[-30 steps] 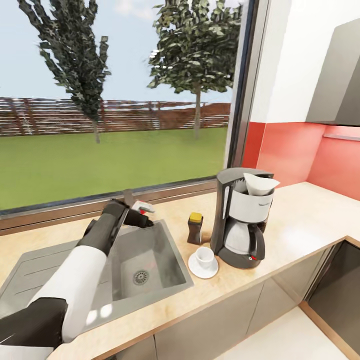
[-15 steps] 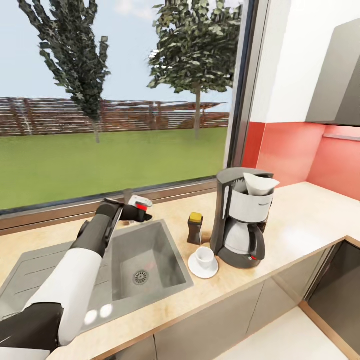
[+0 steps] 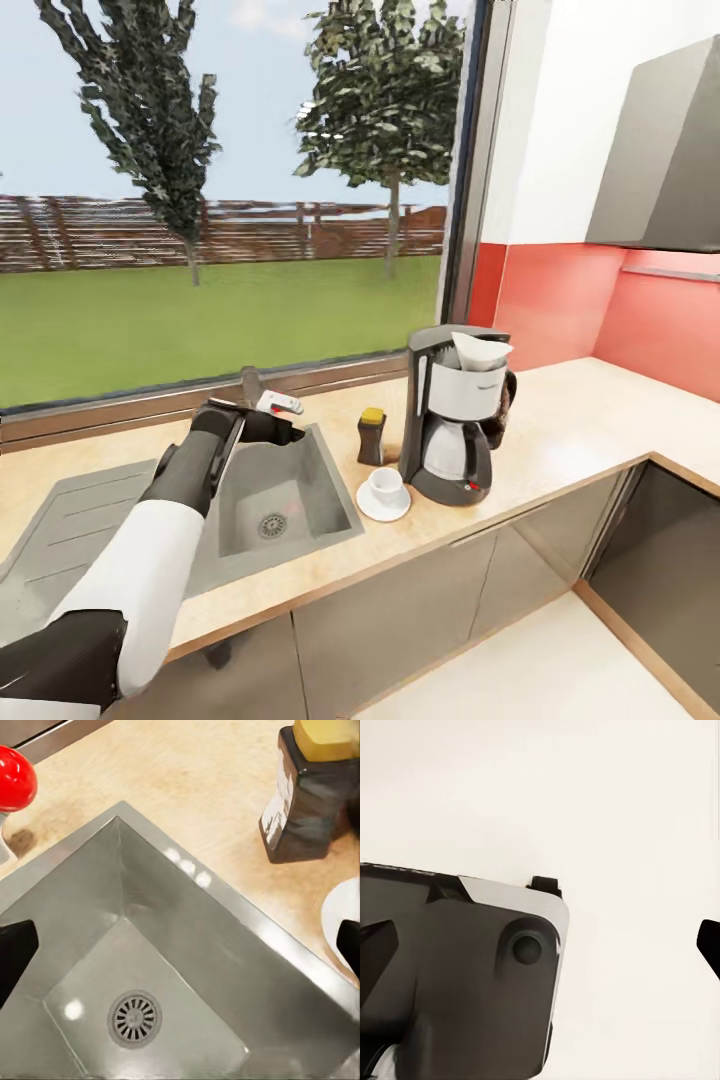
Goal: Set up a coffee station on the kitchen countertop: keep the coffee maker on the countertop, move the bottle of coffee from the kitchen shelf to the counter next to the coffee maker, place a paper coffee filter on top of the coffee maker, put the saucer next to the coffee maker with the coffee cup on the saucer, and place the electric kettle next to the coffee maker.
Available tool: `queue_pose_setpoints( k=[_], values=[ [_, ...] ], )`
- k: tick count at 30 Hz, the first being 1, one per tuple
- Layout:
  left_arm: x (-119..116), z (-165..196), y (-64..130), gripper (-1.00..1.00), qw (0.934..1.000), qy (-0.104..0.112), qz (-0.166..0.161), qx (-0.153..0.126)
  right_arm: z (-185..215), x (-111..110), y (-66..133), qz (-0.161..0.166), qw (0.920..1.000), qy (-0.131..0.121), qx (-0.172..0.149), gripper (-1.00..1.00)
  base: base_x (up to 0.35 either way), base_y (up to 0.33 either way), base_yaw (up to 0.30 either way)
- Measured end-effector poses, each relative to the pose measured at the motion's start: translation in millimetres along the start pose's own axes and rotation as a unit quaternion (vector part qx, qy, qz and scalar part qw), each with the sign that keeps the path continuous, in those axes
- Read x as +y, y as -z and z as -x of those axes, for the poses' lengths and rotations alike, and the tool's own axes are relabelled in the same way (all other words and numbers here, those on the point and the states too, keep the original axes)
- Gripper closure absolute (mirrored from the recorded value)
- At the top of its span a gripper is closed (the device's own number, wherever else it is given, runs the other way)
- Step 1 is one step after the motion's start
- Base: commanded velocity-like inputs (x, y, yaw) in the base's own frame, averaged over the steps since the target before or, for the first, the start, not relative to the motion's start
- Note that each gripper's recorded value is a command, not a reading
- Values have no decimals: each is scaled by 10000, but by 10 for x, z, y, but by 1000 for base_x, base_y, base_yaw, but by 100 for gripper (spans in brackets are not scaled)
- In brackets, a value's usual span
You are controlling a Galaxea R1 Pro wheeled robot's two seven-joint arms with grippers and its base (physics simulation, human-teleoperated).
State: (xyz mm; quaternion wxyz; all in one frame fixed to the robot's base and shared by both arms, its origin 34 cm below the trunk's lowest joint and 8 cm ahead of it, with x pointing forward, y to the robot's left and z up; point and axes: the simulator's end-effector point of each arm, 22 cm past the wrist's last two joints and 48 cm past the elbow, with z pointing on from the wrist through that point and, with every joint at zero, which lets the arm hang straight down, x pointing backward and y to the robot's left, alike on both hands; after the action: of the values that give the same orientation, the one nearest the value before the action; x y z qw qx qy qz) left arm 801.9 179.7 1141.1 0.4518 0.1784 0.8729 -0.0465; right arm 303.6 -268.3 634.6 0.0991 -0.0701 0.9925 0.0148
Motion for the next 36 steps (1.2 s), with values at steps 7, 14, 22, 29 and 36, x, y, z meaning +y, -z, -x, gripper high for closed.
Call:
queue_pose_setpoints(
  k=[7, 14, 22, 29, 36],
  values=[
    [-12, 3, -2, -100, 10000, -7, -7, 0, 0, -2, 0, -3, 10000, 1, -4, -100, -278, -170, 37],
    [-14, 3, -2, -100, 10000, -9, -8, 1, 0, -3, 0, -7, 10000, 1, -4, -100, -277, -171, 248],
    [-17, 4, -2, -100, 10000, -9, -5, 0, 2, 7, -1, -1, 10000, 1, -5, -100, -278, -172, 276],
    [-27, 4, -4, -100, 10000, -20, -3, 8, 3, 9, -1, 0, 10000, 1, -6, -100, -252, -188, 277],
    [-32, 5, -4, -100, 10000, -22, -3, 8, 2, 9, 0, 0, 10000, 1, -6, -100, -214, -212, 277]
  ],
)
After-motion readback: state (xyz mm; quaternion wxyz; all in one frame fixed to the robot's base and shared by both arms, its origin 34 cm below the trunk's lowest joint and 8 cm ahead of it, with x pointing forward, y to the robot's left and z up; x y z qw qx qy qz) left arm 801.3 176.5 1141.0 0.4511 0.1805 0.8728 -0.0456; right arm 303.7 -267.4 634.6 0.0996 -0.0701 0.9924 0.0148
